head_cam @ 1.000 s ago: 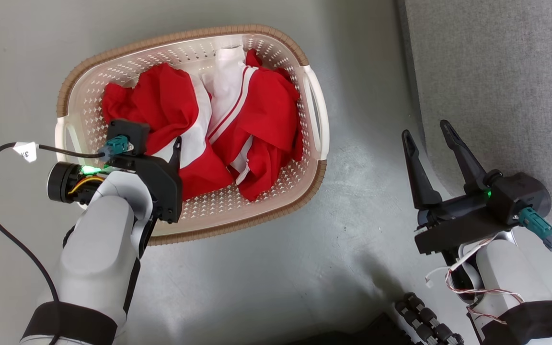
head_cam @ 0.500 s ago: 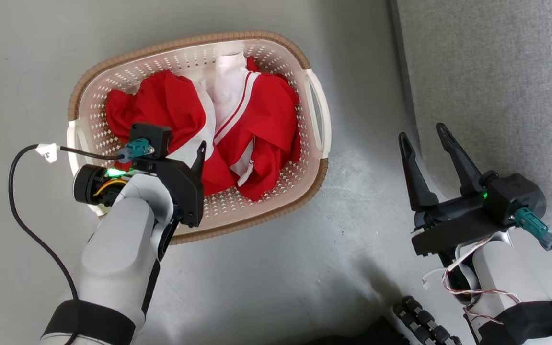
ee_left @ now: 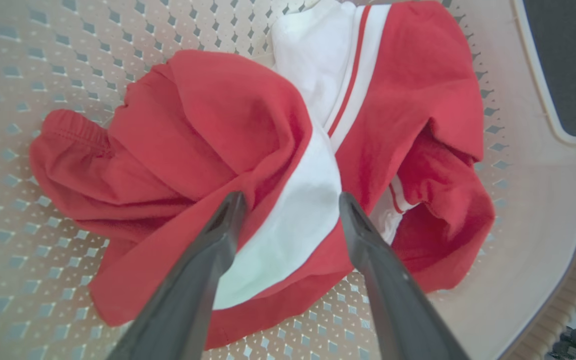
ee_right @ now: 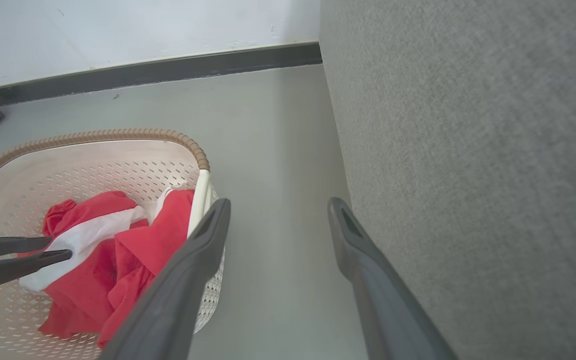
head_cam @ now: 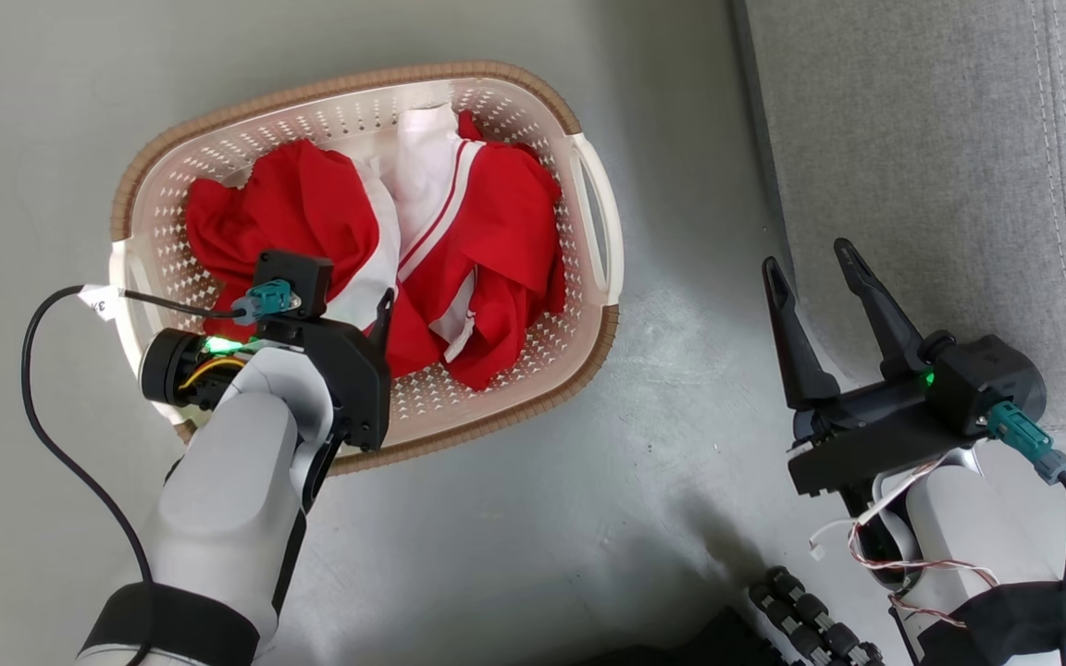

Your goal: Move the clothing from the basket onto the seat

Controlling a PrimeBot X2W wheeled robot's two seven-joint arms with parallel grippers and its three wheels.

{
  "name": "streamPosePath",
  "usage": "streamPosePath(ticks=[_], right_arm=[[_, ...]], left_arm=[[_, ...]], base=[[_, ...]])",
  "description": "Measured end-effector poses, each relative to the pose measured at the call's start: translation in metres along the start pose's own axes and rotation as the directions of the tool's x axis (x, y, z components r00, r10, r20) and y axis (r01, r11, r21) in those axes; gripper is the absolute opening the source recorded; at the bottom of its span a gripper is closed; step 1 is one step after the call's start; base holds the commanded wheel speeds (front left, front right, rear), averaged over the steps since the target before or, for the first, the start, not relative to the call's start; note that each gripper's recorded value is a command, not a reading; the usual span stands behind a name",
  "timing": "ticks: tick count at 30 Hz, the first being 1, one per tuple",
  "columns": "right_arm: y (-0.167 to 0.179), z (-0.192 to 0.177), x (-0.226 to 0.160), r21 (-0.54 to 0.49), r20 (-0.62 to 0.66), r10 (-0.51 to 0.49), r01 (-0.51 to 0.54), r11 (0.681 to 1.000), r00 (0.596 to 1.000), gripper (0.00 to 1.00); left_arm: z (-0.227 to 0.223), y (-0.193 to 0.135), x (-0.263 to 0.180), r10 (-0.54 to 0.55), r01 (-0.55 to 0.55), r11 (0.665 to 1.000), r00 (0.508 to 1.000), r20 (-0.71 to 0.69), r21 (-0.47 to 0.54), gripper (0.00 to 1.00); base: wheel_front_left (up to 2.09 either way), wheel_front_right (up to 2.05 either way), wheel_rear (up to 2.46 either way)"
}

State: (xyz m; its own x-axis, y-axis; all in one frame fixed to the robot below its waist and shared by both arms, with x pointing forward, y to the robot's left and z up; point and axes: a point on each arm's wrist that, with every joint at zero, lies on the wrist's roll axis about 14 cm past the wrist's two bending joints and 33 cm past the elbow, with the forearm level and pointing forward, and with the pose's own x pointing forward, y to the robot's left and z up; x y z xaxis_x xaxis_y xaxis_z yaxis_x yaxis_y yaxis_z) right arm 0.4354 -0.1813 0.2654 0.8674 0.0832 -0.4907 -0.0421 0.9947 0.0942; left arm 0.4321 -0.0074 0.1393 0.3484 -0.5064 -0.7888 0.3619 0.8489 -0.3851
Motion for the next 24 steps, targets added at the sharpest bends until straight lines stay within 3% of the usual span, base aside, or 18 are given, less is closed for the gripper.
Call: streamPosePath(ticks=[5, 7, 11, 24], right_arm=[[-0.001, 0.000, -0.001, -0.001, 0.000, -0.004, 0.004, 1.000, 1.000, 1.00], [-0.002, 0.000, -0.001, 0.000, 0.000, -0.006, 0.006, 1.000, 1.000, 1.00], [-0.002, -0.001, -0.001, 0.002, -0.001, -0.007, 0.007, 1.000, 1.000, 1.00], [0.001, 0.010, -0.004, 0.011, 0.019, -0.003, 0.003, 1.000, 1.000, 1.00]], left_arm=[[-0.001, -0.002, 0.003, -0.007, 0.007, 1.000, 1.000, -0.002, 0.005, 0.49], [0.003, -0.002, 0.005, -0.009, 0.009, 1.000, 1.000, 0.012, 0.006, 0.42], [0.009, -0.002, 0.007, -0.011, 0.010, 1.000, 0.999, 0.033, 0.009, 0.00], [0.034, 0.010, -0.019, 0.051, -0.041, 0.997, 0.985, 0.166, -0.064, 0.00]], base=[[0.00, 0.00, 0.00], [0.00, 0.00, 0.00], [0.00, 0.00, 0.00], [0.00, 0.00, 0.00]])
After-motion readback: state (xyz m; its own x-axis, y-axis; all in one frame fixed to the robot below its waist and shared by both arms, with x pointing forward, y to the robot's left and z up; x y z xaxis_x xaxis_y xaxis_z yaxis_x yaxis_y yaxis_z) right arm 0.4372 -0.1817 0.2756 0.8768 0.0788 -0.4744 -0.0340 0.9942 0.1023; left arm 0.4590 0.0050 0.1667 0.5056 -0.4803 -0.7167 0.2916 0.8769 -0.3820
